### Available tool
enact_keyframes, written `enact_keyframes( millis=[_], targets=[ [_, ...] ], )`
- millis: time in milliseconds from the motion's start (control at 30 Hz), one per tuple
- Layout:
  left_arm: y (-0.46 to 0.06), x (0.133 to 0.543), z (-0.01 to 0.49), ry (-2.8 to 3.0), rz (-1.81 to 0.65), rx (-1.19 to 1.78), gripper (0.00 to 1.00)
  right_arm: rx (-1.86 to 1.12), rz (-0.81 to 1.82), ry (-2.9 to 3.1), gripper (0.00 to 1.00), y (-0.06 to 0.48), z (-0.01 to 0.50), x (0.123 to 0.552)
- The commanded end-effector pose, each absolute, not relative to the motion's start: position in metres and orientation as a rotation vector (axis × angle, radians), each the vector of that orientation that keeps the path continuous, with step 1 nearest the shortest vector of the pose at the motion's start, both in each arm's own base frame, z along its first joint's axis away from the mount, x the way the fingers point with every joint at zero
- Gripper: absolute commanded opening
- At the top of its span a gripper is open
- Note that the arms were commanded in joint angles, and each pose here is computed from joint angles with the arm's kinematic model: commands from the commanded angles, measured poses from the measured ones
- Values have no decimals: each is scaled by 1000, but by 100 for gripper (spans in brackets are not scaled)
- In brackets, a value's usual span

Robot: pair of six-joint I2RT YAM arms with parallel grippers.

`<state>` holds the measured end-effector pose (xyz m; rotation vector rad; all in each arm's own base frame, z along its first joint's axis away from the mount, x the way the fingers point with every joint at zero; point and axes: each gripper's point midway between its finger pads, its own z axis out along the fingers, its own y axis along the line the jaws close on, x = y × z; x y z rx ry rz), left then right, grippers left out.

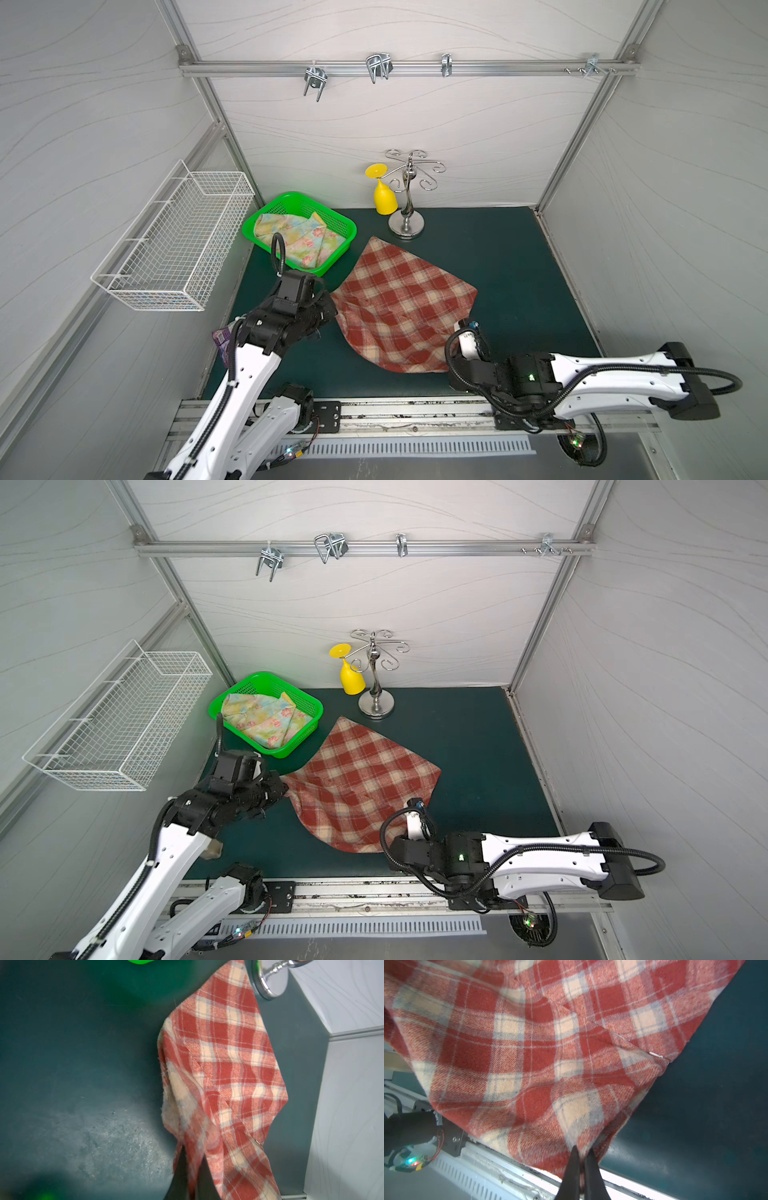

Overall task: Fold and stack skirts
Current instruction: Fold the skirt at the center of the table.

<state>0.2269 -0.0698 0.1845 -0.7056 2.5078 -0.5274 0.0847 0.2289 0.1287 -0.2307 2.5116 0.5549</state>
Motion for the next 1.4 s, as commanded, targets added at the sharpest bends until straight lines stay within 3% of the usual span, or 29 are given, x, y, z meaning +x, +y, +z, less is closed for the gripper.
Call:
enact_keyframes(
  millis=[0,667,1367],
  targets=[
    [-74,262,219,2405,-594,-642,2,-183,530,2459,0,224,143,100],
    [-96,367,238,2401,-642,-600,1,-67,582,2435,0,212,177,179],
    [-110,438,198,2463,-641,-655,1,168,620,2491,2,176,153,231]
  ],
)
